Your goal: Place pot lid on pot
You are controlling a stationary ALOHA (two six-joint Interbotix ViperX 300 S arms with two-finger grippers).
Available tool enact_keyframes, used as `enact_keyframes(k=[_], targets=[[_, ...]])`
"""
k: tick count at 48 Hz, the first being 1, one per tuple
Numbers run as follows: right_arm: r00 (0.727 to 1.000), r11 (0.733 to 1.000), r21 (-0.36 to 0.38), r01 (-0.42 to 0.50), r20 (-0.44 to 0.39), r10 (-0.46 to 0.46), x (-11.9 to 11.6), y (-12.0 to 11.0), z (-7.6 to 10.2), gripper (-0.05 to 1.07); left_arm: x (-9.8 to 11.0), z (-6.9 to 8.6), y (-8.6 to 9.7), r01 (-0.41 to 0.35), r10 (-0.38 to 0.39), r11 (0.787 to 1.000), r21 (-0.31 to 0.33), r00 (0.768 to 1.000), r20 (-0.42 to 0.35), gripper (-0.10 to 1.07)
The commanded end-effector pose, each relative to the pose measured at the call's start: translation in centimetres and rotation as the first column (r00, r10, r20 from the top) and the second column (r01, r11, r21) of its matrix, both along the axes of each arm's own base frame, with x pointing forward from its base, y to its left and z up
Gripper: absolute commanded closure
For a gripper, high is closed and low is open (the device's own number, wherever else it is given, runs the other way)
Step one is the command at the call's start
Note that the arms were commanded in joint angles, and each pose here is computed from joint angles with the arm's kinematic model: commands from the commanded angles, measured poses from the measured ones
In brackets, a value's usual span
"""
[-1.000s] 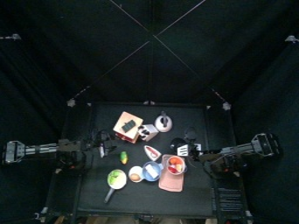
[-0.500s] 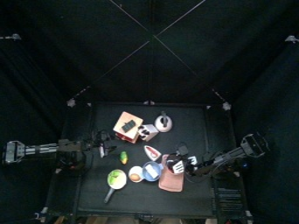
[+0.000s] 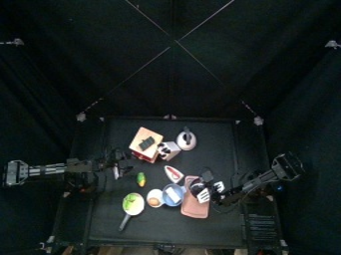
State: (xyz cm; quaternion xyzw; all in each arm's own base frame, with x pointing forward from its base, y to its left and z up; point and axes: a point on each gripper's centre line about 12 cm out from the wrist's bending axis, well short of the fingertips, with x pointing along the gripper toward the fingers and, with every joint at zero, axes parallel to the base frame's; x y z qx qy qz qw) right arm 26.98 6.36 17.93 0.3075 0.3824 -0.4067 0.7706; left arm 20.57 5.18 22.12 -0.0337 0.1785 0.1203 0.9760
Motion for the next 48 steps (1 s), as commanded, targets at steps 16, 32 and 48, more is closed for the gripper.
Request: enact_keyframes(k=[16,32,48], targets=[[1.000,1.000,-0.008,0.005,-0.001,-0.005,0.47,-0.02,0.08,0.49,0.23,0.46,0.07,0.000,0.000,1.000,0.003,1.000,0.013,0.11],[1.000,1.000,-0.011,0.004,-0.008,-0.004,0.65,0.01,-0.17,0.49,0.19,0.42,0.03,0.001,-0.001,1.000,0.003,1.000,0.012,0.11],[1.000,0.999,-0.032,-0.009,0.005,0.010,0.93,-0.13,-0.02,0.49,0.20,0.40,0.06,0.000,0.000,1.000,0.002,1.000,0.012,0.11]])
